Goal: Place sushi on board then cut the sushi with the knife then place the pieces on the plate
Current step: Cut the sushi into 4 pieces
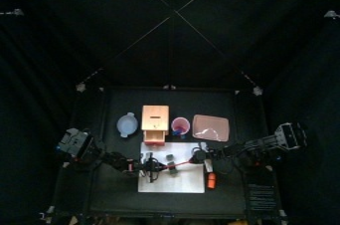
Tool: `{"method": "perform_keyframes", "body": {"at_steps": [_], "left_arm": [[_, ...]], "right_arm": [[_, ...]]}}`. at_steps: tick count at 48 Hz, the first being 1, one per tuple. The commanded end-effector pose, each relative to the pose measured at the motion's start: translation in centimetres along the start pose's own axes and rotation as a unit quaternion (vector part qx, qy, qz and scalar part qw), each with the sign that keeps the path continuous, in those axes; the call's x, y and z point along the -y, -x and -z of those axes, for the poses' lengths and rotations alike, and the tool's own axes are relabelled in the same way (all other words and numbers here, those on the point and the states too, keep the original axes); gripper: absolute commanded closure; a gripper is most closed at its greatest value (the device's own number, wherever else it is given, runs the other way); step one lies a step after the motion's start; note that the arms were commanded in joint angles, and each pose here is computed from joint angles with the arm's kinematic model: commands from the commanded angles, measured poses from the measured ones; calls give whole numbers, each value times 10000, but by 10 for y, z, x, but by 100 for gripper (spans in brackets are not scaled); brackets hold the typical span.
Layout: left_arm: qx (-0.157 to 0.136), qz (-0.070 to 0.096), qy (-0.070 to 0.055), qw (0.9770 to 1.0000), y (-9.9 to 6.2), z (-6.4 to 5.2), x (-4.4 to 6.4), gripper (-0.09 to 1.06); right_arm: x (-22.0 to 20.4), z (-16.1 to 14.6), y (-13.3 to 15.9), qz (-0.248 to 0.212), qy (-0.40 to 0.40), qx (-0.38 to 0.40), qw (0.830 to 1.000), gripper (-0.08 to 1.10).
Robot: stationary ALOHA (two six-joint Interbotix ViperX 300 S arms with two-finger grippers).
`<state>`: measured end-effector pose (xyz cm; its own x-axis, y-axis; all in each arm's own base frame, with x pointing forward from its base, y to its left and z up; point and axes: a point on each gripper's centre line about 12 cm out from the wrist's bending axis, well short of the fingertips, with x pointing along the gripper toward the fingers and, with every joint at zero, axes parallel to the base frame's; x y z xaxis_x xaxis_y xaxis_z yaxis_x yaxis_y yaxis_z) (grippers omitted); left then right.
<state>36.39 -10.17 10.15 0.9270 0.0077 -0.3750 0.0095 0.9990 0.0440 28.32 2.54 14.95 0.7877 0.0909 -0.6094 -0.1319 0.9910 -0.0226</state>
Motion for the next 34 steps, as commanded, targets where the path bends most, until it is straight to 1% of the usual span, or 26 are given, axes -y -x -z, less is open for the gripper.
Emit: {"method": "perform_keyframes", "body": {"at_steps": [1,11,21,30,34], "left_arm": [[165,152,-27,9997,1,-10,11,65],[114,98,6,9999,1,-7,9,65],[154,91,31,9998,2,-10,8,65],[118,58,13,9999,2,-8,6,65],[146,62,24,9999,3,-10,6,65]], "right_arm": [[4,-10,-4,39,1,105,9999,67],[5,-16,-8,45,76,133,9999,67],[9,-20,-6,95,194,209,9995,67],[18,-24,-6,196,274,262,9991,67],[20,-26,-6,216,288,340,9988,67]]}}
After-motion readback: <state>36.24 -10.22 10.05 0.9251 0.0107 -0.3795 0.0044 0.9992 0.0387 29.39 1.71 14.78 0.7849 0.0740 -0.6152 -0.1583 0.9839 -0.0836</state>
